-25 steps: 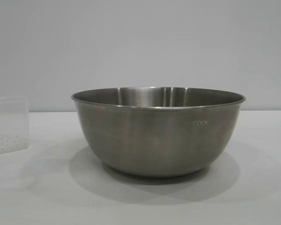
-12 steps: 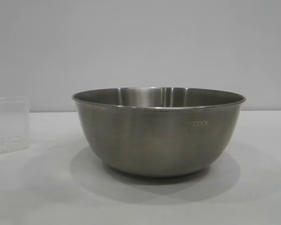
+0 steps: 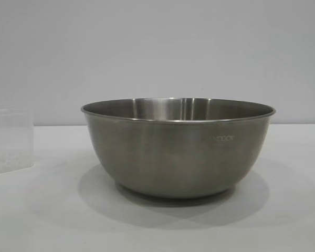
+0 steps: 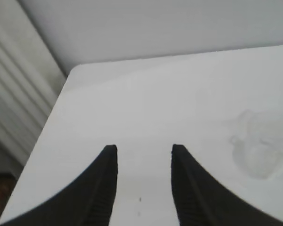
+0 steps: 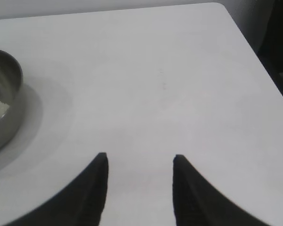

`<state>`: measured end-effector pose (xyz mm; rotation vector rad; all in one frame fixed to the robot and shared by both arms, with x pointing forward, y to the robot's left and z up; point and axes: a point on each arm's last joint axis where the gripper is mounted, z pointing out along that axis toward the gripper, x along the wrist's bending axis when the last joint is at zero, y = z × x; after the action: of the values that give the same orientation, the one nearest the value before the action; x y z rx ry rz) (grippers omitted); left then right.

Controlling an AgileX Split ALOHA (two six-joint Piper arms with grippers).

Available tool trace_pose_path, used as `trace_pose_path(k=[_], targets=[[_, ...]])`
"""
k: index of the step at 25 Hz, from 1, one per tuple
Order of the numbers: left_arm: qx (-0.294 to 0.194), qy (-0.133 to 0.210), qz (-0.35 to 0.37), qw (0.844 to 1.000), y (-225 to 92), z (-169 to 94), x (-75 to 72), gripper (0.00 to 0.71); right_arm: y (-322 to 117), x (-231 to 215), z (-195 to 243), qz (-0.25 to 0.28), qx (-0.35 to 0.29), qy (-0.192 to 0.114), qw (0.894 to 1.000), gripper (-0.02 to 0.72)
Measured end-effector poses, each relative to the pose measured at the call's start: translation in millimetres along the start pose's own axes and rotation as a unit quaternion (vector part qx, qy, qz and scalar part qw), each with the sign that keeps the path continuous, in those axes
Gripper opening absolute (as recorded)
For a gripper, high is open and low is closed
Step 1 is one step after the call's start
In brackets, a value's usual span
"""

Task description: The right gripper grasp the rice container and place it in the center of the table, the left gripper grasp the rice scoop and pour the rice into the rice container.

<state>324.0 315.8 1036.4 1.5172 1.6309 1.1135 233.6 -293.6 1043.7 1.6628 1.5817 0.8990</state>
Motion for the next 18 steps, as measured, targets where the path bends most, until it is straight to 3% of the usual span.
trace_pose_path(k=[3,6,13,18], targets=[[0.011,-0.048,0.005,0.999,2,-17,-6.6,0.218,0,0,0,0.000,0.000,0.000,1.000,0.325],[0.031,-0.073,0.003,0.997,0,-32,-9.2,0.218,0,0,0,0.000,0.000,0.000,1.000,0.325],[0.033,-0.081,0.004,0.996,-12,-74,-6.5,0.218,0,0,0,0.000,0.000,0.000,1.000,0.325],[0.043,-0.076,0.010,0.996,-30,-85,-4.9,0.218,0,0,0,0.000,0.000,0.000,1.000,0.325]])
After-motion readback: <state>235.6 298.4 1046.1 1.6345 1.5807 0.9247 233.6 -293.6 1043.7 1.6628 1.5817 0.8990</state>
